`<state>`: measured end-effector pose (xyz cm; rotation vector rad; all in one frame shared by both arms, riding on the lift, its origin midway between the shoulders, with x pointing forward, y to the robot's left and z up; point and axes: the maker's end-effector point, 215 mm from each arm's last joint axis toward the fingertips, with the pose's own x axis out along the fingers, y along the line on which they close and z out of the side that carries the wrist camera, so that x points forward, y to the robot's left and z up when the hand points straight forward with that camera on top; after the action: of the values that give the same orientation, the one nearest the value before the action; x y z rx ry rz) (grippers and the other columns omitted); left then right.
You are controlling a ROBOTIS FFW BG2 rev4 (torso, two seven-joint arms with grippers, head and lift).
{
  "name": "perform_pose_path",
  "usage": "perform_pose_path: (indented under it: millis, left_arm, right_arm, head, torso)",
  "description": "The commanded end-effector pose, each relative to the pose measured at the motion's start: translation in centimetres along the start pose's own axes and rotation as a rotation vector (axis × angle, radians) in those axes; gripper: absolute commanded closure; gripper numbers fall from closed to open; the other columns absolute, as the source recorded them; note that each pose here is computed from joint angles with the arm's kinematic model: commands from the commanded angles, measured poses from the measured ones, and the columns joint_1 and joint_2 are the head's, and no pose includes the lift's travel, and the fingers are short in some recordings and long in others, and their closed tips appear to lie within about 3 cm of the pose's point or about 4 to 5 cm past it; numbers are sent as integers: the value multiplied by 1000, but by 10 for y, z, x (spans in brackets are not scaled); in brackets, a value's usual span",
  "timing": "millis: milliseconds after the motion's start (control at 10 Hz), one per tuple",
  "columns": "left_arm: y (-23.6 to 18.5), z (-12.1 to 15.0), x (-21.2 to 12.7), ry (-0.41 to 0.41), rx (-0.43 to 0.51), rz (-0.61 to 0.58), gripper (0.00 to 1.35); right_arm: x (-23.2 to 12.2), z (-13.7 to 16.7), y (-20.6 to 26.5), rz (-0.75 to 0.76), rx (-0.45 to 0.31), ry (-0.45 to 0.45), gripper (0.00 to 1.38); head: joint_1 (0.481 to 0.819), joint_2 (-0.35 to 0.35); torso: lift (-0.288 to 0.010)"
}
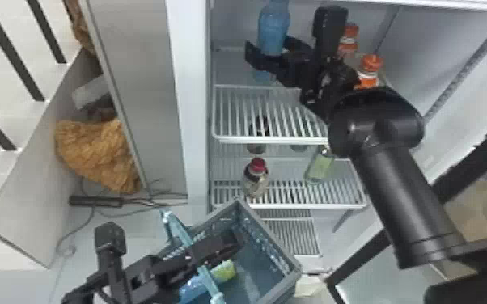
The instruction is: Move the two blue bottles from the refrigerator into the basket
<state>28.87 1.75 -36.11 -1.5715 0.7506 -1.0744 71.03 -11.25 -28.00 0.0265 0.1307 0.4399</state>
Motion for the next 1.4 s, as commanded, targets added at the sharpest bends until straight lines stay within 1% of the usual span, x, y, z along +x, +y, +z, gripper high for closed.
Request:
perform_pose_path:
  millis: [0,100,200,300,400,600,1100,1300]
  left_arm:
    - [0,0,0,-1,-1,0,1202]
    - [0,0,0,-1,-1,0,1202]
    - [0,-1,-1,-2,-4,-1,1202]
    - [0,-1,-1,-2,-4,-3,1202]
    - [0,-1,-1,-2,-4,-1,1202]
    - [0,-2,0,0,-5,-2,1202]
    - [0,-1,0,-3,-3,-3,1202]
    - [1,-3,1,-2,-7,-4,1202]
  right_arm:
    - [7,-1,-2,0,-11,15,377]
    - [7,-2,-4,-4,-10,17,726]
    - [7,3,-5,-13,-20,-7,1121]
    - [7,-7,-1,-5,0,16,1187]
    - [5,-11,2,-2,-3,15,1260]
    - [-2,-9,3,-3,-2,-12,1279]
    - [-45,1,13,18,33,-98,1279]
    - [-63,2,29,50,54,-124,1279]
  head:
    - [695,-105]
    - [695,-104]
    - [695,-104]
    - [695,-105]
    - [695,-105]
    - [695,-101]
    - [695,-111]
    - [695,-118]
  torso:
    - [-10]
    - [-10]
    - [-10]
    - [-10]
    - [-10]
    - [-10]
    - [-10]
    - [-10]
